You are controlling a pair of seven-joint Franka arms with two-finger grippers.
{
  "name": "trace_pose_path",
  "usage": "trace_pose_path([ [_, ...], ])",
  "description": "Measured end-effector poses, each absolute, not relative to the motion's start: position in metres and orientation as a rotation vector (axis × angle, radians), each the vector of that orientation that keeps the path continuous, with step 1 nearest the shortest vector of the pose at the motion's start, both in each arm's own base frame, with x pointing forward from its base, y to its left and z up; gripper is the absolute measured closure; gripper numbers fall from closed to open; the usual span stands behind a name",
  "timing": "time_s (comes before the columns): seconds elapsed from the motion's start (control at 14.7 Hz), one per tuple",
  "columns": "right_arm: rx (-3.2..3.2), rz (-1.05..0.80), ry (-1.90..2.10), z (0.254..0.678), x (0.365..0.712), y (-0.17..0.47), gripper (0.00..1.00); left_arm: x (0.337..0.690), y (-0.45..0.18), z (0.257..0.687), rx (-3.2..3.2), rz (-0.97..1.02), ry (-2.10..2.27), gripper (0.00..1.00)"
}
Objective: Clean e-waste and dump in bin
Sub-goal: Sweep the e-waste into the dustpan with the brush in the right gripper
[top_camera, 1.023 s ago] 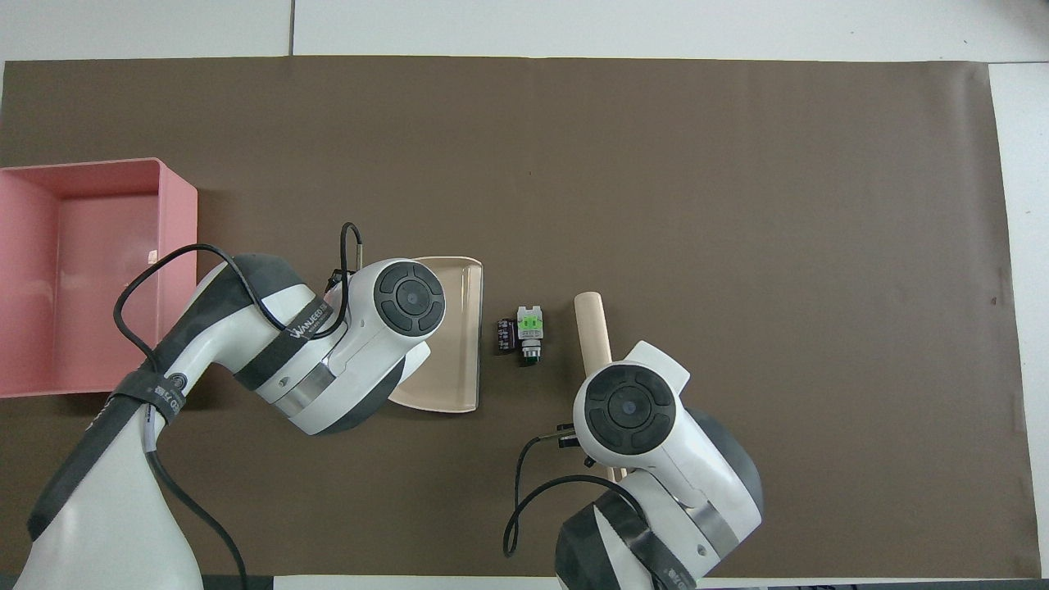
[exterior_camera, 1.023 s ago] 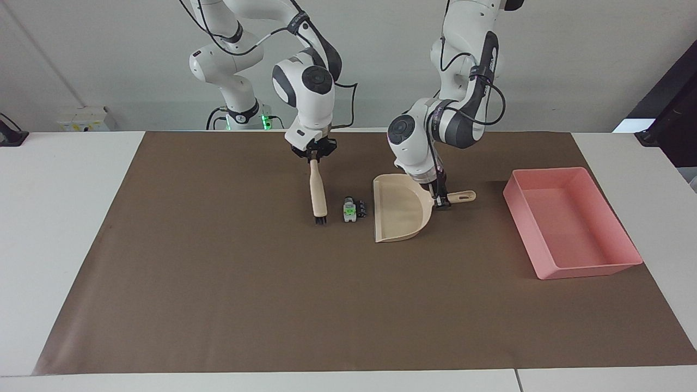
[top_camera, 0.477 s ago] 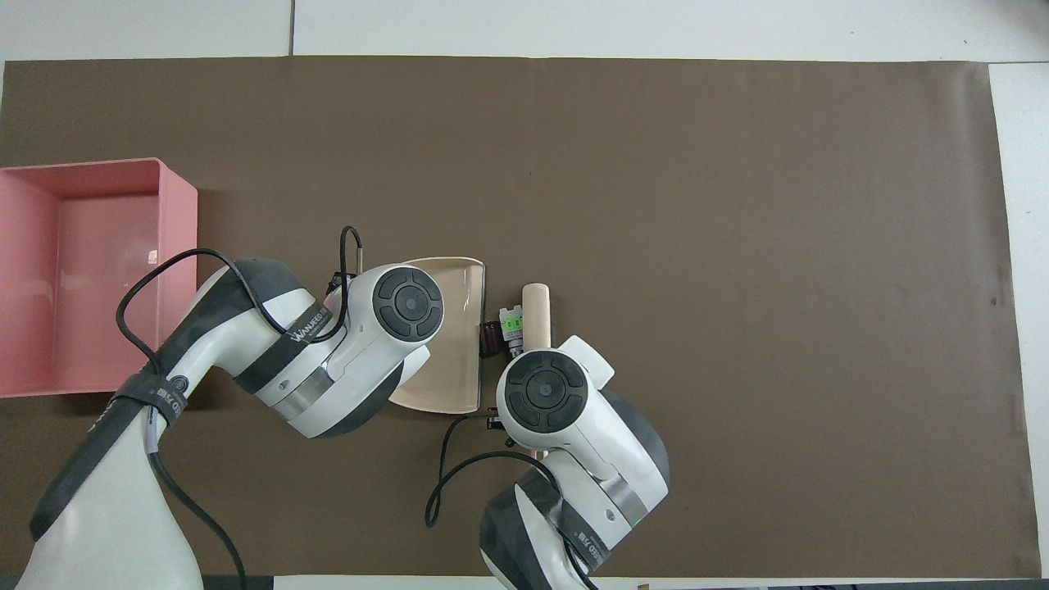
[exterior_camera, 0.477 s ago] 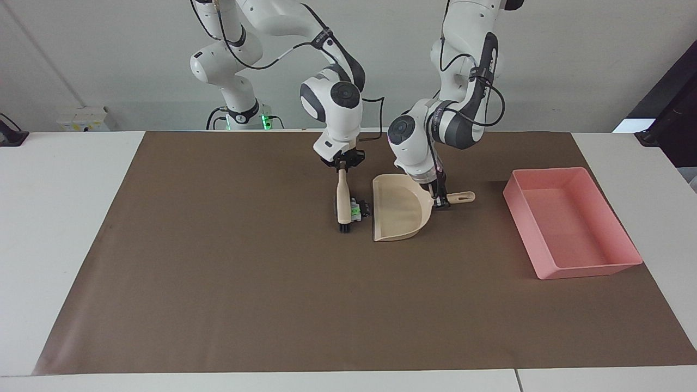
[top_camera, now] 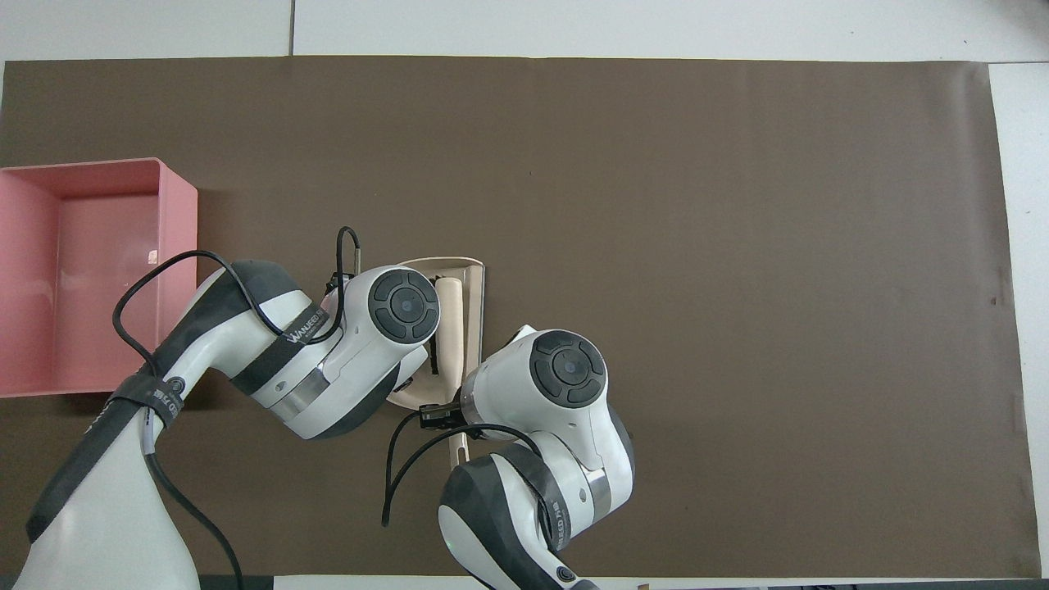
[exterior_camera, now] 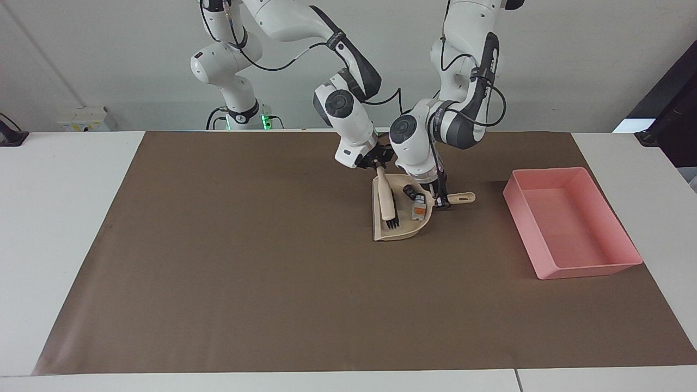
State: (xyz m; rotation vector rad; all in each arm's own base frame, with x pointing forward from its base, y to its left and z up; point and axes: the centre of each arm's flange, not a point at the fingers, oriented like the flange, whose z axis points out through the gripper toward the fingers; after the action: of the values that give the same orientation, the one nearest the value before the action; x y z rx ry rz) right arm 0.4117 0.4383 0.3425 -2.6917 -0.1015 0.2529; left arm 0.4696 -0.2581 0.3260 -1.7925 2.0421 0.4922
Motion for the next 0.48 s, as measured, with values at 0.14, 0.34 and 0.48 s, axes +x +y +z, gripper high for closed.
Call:
trace_pose_path([
  [0.14, -2.679, 0.244, -0.098, 0.347, 0.416, 0.442, 0.74, 0.47, -0.255, 0.325, -1.798, 0.472, 2.045, 0.67],
  [0.34, -2.674, 0.256, -0.091, 0.354, 0.416, 0.443, 0.74, 0.473, -0.248, 0.323, -1.827, 0.408, 2.053, 0.67],
  [0.48, -2.698, 0.284, -0.048, 0.371, 0.416, 0.437, 0.74, 0.477, -0.245, 0.323, -1.859, 0.375, 2.054, 0.67],
])
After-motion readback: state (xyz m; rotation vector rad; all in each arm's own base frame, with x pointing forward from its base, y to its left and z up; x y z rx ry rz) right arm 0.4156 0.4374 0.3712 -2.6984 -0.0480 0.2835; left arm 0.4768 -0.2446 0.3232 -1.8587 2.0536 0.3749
